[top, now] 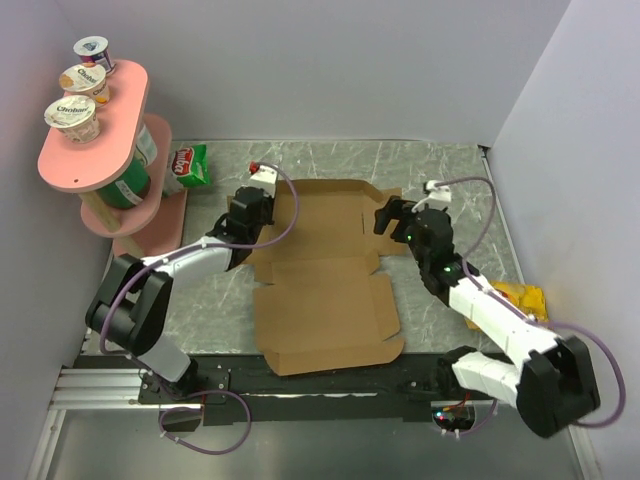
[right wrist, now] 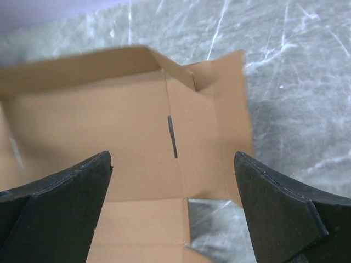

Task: Fold the paper box

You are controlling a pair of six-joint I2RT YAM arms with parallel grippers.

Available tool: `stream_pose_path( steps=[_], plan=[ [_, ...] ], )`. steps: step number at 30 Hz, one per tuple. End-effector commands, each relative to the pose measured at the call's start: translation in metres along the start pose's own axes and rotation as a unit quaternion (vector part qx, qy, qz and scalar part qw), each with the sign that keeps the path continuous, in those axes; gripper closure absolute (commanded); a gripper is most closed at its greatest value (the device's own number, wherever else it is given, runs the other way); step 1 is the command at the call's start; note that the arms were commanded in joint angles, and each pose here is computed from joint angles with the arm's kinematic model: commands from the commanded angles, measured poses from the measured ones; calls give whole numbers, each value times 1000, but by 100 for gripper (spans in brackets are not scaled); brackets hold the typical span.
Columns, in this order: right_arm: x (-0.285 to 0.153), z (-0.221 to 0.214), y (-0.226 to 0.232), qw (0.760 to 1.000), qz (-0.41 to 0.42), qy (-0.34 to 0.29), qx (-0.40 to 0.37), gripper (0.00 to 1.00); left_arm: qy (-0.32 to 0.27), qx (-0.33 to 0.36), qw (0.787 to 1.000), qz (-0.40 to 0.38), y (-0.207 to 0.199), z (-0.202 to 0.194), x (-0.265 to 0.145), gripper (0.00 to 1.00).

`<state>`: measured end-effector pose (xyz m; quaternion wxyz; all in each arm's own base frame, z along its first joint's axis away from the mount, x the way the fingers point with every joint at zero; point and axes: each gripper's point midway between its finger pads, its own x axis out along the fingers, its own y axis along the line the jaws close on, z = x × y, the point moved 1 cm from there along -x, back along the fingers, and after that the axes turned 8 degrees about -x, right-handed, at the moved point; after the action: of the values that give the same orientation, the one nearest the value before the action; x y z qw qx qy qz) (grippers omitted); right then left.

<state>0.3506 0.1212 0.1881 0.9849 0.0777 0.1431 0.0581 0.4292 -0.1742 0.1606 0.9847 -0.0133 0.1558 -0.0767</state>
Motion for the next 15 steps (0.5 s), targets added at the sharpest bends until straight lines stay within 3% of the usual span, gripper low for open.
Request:
stream_pose_path(
  steps=[1,8,15],
  plan=[
    [-30,27,4,995,-3,-24,94,2,-138,0,990,5,-4,63,-21,99],
    [-43,48,47,949,84,-37,301,5,-184,9,983,-16,-23,60,-48,99],
    [-24,60,79,917,111,-53,378,6,-184,21,983,-15,-44,44,-56,99]
  ],
)
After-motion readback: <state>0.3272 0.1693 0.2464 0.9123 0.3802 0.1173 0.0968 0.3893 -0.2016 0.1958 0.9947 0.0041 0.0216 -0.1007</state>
